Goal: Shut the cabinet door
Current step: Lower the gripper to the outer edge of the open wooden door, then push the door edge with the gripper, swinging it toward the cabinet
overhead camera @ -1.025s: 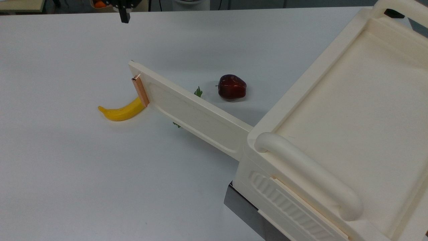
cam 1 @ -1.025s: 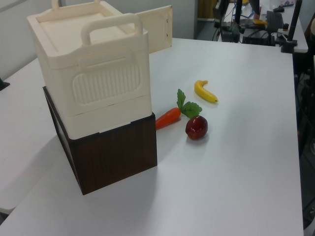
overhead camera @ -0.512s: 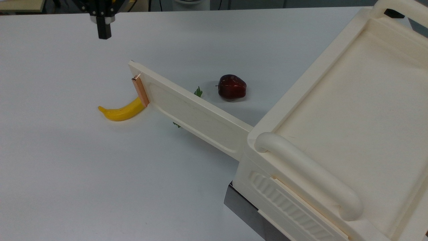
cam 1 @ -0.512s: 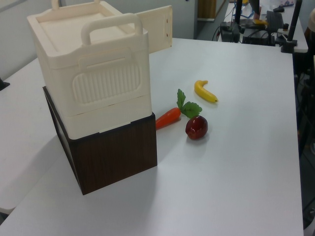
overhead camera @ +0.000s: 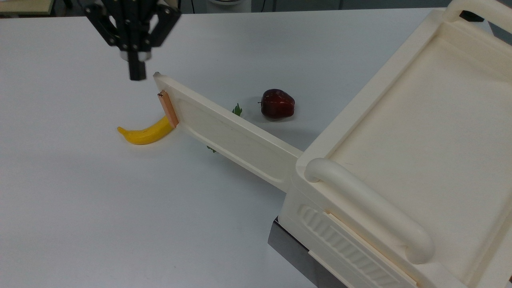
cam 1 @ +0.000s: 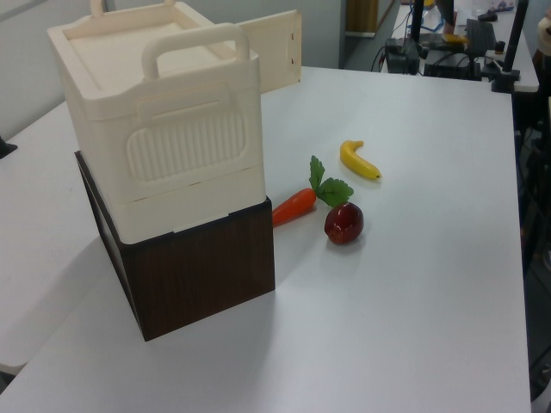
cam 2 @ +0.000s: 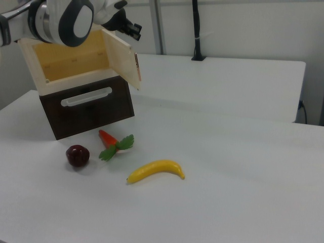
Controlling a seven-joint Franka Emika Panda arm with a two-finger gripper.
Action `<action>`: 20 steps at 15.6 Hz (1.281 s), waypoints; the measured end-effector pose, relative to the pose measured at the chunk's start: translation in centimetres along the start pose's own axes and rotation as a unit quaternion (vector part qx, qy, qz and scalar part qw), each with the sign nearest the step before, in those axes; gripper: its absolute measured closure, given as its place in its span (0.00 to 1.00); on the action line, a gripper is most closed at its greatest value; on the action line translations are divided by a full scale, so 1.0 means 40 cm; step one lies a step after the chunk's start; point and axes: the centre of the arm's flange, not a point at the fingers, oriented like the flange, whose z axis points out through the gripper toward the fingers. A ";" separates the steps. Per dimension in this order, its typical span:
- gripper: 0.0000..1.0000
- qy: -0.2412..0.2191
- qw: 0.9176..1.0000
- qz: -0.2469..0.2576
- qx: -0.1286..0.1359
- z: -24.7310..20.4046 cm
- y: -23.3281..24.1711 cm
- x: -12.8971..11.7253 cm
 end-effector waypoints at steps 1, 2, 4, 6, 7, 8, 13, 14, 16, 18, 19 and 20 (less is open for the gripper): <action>0.99 -0.002 1.000 -0.001 0.006 0.022 -0.024 -0.011; 0.99 -0.005 1.000 -0.003 0.011 0.039 -0.046 -0.021; 0.99 -0.009 1.000 -0.005 0.018 0.057 -0.078 -0.033; 0.99 -0.008 1.000 0.002 0.020 0.055 -0.088 -0.032; 0.99 -0.007 1.000 0.006 0.021 0.051 -0.090 -0.029; 0.99 -0.009 1.000 0.008 0.022 0.049 -0.095 -0.030; 0.99 -0.068 0.997 0.003 0.037 0.048 -0.159 -0.063; 0.99 -0.080 0.996 0.004 0.042 0.042 -0.175 -0.069; 0.99 -0.102 0.993 0.005 0.056 0.019 -0.209 -0.080; 0.99 -0.118 0.990 0.000 0.073 -0.016 -0.257 -0.090; 0.99 -0.125 0.989 -0.003 0.084 -0.036 -0.287 -0.096; 0.99 -0.132 0.986 -0.007 0.097 -0.055 -0.324 -0.105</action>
